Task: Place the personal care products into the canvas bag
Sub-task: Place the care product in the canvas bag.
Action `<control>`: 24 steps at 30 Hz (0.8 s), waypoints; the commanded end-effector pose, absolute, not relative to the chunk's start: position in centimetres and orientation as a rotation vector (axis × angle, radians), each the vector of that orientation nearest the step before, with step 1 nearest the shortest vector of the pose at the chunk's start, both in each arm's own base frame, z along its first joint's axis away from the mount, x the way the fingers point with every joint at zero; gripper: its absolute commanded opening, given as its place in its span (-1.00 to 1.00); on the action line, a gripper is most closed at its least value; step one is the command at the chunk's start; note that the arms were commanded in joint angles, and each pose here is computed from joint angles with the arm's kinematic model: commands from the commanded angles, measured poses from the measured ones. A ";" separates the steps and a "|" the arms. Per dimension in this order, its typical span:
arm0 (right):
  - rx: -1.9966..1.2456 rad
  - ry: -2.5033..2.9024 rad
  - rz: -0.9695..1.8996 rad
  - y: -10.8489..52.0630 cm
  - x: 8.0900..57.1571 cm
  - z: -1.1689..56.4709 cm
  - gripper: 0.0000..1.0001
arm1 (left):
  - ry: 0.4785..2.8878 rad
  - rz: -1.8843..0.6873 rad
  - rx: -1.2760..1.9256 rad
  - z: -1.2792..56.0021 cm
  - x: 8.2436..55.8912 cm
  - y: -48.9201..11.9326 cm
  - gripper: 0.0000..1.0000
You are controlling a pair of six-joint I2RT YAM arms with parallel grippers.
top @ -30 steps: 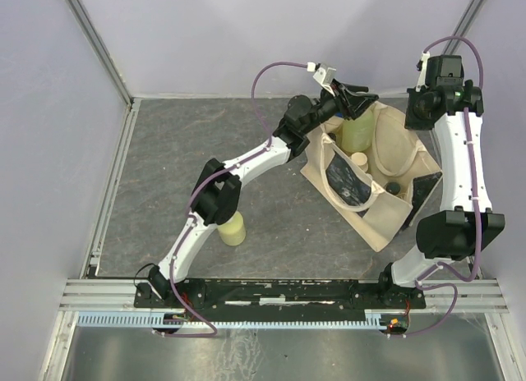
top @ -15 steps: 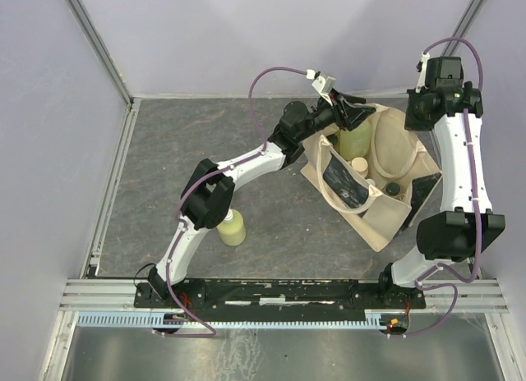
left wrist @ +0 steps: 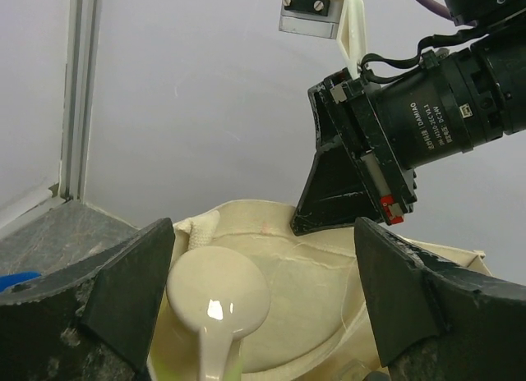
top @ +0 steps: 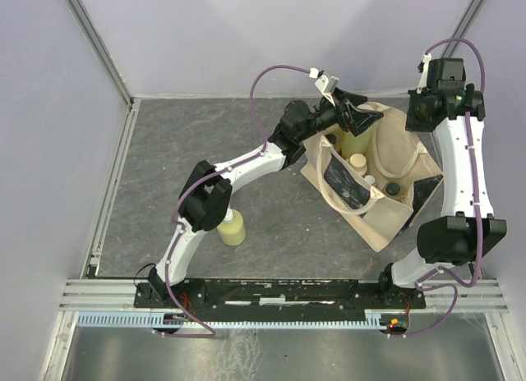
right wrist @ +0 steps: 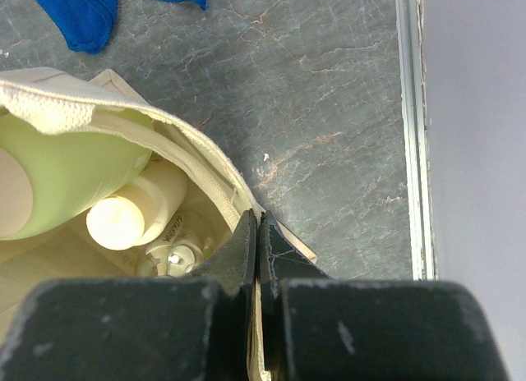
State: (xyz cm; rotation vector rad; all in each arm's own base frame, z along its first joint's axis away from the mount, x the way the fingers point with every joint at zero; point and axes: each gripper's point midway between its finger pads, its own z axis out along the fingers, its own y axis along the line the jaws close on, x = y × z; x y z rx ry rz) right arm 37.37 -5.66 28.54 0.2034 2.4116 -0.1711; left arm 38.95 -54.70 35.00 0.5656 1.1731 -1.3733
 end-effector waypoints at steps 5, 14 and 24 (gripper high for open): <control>0.209 2.311 -0.161 -5.8 37.5 31.7 -1.00 | 1.091 -1.315 0.564 42.5 37.3 -51.1 0.92; 0.208 2.242 -0.171 -6.1 38.8 33.9 -1.00 | 1.173 -1.086 0.437 43.5 41.6 -42.2 0.94; 0.195 2.142 -0.048 -4.2 38.1 37.8 -0.99 | 1.243 -0.996 0.471 42.0 40.2 -39.8 0.96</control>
